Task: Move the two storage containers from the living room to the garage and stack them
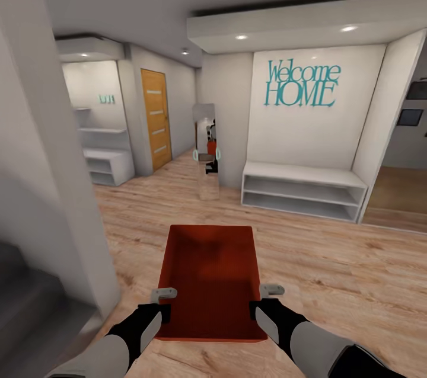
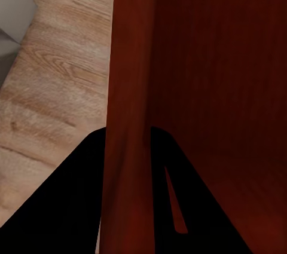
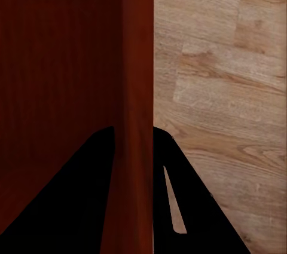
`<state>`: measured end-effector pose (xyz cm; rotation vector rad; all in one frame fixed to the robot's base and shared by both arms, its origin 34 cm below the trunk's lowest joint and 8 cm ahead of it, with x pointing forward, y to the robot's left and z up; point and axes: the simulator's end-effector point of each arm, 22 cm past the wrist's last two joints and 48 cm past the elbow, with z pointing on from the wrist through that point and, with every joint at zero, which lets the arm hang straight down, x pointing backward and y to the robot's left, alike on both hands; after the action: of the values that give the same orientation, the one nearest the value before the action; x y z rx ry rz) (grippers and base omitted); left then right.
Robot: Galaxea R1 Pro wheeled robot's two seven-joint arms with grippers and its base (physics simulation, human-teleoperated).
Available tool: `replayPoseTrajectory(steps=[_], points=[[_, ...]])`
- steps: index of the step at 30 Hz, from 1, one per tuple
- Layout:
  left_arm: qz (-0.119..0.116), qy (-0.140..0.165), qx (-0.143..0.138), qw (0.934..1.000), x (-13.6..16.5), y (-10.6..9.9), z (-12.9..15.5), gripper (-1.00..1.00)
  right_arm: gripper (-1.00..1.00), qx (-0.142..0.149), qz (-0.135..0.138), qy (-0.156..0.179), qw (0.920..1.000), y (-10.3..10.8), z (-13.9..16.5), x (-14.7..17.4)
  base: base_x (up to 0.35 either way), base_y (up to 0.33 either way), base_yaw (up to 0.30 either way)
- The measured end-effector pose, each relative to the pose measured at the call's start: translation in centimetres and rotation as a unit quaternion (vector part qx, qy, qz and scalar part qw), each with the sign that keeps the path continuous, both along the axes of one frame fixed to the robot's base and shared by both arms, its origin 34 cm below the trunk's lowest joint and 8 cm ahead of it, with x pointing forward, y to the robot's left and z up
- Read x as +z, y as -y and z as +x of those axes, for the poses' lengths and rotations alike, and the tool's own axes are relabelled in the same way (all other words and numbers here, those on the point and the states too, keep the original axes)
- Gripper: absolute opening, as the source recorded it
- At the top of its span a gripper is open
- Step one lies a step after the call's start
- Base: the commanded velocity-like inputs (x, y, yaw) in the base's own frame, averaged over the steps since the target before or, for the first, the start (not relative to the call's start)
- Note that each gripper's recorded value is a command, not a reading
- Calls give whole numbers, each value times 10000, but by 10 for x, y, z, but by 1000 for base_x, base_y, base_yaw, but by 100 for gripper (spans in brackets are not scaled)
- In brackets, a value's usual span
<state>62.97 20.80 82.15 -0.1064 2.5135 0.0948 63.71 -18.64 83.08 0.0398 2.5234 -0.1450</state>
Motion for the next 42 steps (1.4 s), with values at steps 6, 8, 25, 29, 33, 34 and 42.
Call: replayPoseTrajectory(steps=[6, 8, 25, 29, 33, 34, 42], points=[[-1, 0, 0, 10000, 0, 0, 0, -100, -100, 1, -1, 0, 10000, 0, 0, 0, 322, 0, 0], [-1, -2, -1, 10000, 0, 0, 0, -100, -100, 1, -1, -2, 10000, 0, 0, 0, 322, 0, 0], [-1, 6, 0, 10000, 0, 0, 0, -100, -100, 1, -1, 6, 10000, 0, 0, 0, 322, 0, 0], [-1, 6, -1, 10000, 0, 0, 0, -100, -100, 1, -1, 6, 10000, 0, 0, 0, 322, 0, 0], [-1, 6, 0, 10000, 0, 0, 0, -100, -100, 1, -1, 6, 10000, 0, 0, 0, 322, 0, 0], [-1, 6, 0, 10000, 0, 0, 0, -100, -100, 1, -1, 6, 10000, 0, 0, 0, 322, 0, 0], [-1, 6, 0, 10000, 0, 0, 0, -100, -100, 1, -1, 6, 10000, 0, 0, 0, 322, 0, 0]])
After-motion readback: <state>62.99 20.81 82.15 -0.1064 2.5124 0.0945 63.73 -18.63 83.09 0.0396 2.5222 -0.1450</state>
